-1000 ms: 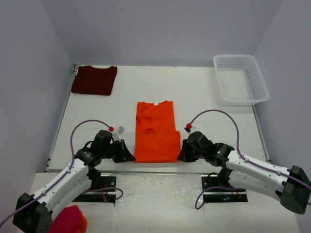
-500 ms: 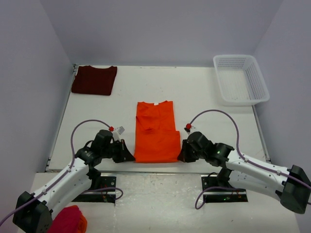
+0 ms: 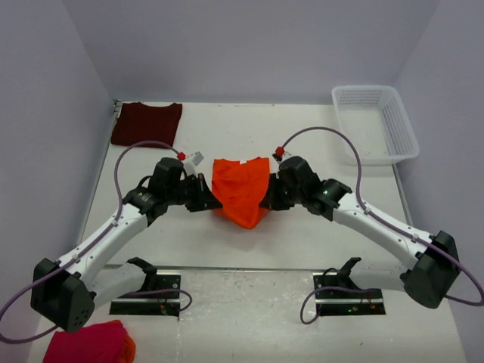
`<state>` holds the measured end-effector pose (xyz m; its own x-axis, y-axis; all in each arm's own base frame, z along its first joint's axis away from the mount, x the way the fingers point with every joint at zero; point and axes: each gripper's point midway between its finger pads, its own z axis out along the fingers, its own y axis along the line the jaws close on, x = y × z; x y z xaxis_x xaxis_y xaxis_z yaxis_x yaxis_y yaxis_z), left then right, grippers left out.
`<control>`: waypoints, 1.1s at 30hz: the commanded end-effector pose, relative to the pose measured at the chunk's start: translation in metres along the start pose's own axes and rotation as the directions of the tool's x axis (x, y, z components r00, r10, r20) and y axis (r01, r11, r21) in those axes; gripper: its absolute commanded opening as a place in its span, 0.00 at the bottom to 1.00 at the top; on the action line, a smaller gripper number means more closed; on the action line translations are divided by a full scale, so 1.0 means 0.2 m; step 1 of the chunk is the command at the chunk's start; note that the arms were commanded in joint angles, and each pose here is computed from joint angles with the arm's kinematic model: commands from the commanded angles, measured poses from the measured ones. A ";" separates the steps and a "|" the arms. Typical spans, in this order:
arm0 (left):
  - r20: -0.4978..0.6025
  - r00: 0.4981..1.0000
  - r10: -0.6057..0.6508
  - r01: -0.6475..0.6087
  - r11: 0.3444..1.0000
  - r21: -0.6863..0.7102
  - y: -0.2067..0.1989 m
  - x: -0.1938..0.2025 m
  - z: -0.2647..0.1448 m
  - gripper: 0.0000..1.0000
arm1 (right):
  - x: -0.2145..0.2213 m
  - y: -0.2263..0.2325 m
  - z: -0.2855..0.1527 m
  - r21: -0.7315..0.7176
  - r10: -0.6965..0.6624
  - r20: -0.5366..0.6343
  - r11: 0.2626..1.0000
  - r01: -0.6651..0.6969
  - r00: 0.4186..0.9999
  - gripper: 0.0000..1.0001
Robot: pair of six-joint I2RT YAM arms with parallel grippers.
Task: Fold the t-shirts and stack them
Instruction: Fold the long partially folded tshirt into a neat square
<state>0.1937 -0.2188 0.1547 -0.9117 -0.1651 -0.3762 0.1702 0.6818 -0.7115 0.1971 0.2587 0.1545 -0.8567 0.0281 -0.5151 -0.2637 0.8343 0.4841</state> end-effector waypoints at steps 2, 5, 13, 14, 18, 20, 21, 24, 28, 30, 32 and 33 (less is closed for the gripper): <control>0.117 0.992 0.047 -0.048 0.999 0.007 -0.05 -0.36 0.02 0.00 | -0.32 0.02 0.03 -0.043 -0.042 0.033 0.998 0.044 0.999 0.00; 0.154 0.987 0.036 -0.033 0.999 -0.022 0.02 -0.56 0.07 0.00 | -0.48 -0.01 0.10 -0.067 -0.027 0.003 0.997 0.027 1.000 0.00; 0.158 0.987 -0.005 0.024 0.993 -0.119 0.28 -0.94 0.30 0.00 | -0.73 -0.21 0.39 -0.088 0.040 -0.101 0.995 -0.049 0.994 0.00; 0.163 0.987 -0.014 0.034 0.992 -0.121 0.32 -0.98 0.31 0.00 | -0.74 -0.23 0.42 -0.103 0.049 -0.115 0.993 -0.061 0.992 0.00; 0.160 0.985 -0.068 0.096 0.979 -0.180 0.56 -1.16 0.47 0.00 | -0.89 -0.34 0.55 -0.119 0.067 -0.123 0.989 -0.082 0.990 0.00; 0.172 0.984 -0.038 0.061 0.990 -0.126 0.54 -1.27 0.50 0.00 | -0.85 -0.44 0.68 -0.079 0.083 -0.178 0.992 -0.098 0.980 0.00; 0.175 0.984 -0.021 0.051 0.985 -0.166 0.62 -1.29 0.54 0.00 | -0.94 -0.45 0.69 -0.084 0.080 -0.150 0.992 -0.093 0.985 0.00; 0.189 0.981 0.037 -0.009 0.989 -0.150 0.67 -1.35 0.59 0.00 | -1.05 -0.53 0.74 -0.091 0.087 -0.120 0.991 -0.098 0.989 0.00; 0.184 0.979 0.087 -0.076 0.995 -0.066 0.69 -1.49 0.67 0.00 | -1.18 -0.63 0.80 -0.096 0.119 -0.115 0.987 -0.130 0.986 0.00; 0.192 0.973 0.130 -0.132 0.991 0.000 0.63 -1.58 0.71 0.00 | -1.24 -0.66 0.81 -0.115 0.143 -0.103 0.981 -0.154 0.984 0.00; 0.228 0.958 0.174 -0.181 0.984 0.010 0.60 -1.70 0.72 0.00 | -1.29 -0.70 0.82 -0.118 0.144 -0.083 0.981 -0.153 0.986 0.00; 0.240 0.954 0.180 -0.190 0.982 0.018 0.60 -1.74 0.72 0.00 | -1.31 -0.71 0.83 -0.125 0.148 -0.077 0.980 -0.157 0.986 0.00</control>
<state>0.5553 -0.1804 0.0699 -0.8371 -0.2441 -0.4896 0.1742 0.7294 -0.6616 0.5213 0.2276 0.0808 -0.9298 0.1053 -0.3528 -0.1439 0.7781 0.6115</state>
